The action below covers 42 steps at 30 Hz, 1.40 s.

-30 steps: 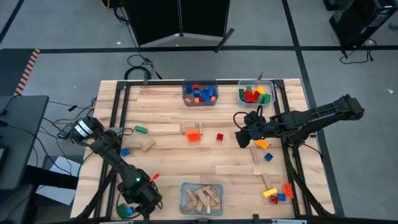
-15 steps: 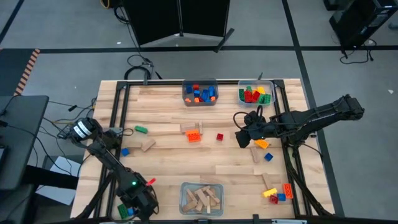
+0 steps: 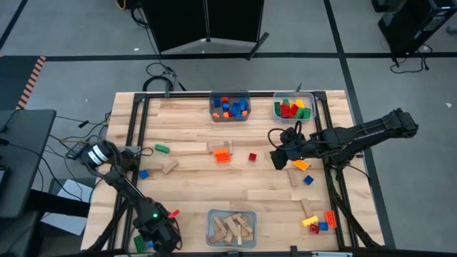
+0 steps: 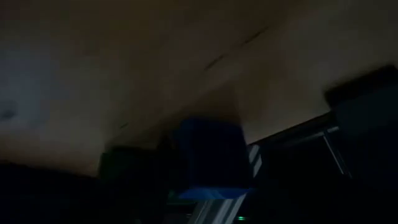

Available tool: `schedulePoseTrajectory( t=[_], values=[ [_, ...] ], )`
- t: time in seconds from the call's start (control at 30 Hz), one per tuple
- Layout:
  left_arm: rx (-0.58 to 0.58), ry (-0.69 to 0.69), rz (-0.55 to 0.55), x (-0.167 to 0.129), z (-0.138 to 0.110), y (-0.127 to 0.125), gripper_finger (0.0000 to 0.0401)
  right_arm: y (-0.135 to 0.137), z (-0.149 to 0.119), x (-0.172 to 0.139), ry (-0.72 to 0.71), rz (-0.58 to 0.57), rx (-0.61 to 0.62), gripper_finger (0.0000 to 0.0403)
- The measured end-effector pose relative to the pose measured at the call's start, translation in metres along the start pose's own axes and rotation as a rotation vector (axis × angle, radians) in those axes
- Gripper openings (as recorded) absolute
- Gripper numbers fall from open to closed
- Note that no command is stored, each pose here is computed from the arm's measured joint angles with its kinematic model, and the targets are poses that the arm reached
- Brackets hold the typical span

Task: Sort blocks by size
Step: Put the small blue game piece into the black bin

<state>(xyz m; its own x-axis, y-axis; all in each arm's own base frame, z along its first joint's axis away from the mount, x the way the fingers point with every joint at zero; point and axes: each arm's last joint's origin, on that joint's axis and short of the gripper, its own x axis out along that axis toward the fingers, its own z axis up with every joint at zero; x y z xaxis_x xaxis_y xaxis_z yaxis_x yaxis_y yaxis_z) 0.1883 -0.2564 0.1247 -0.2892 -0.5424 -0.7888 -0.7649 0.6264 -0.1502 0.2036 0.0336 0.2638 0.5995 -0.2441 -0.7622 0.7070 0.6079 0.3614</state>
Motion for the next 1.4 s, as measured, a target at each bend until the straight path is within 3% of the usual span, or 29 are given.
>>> schedulePoseTrajectory(
  t=[0.4, 0.77, 1.0, 1.23, 1.4],
  values=[
    [0.004, -0.003, 0.011, 0.005, 0.0, 0.0, 0.0245, 0.0, 0.0, 0.0, -0.001, 0.003, -0.002, 0.0208],
    [0.033, 0.004, 0.031, 0.005, 0.0, 0.002, 0.0162, 0.0, 0.0, 0.0, -0.002, 0.004, -0.017, 0.0208],
    [0.094, 0.006, 0.026, 0.0, 0.007, 0.001, 0.0161, 0.0, 0.0, 0.0, -0.002, 0.003, -0.018, 0.0208],
    [0.127, -0.02, 0.073, -0.015, 0.026, 0.007, 0.0162, 0.0, 0.0, 0.0, -0.003, 0.003, -0.01, 0.0208],
    [0.177, -0.156, 0.11, -0.049, 0.043, 0.018, 0.0162, 0.0, 0.0, 0.0, -0.005, 0.002, -0.009, 0.0209]
  ],
)
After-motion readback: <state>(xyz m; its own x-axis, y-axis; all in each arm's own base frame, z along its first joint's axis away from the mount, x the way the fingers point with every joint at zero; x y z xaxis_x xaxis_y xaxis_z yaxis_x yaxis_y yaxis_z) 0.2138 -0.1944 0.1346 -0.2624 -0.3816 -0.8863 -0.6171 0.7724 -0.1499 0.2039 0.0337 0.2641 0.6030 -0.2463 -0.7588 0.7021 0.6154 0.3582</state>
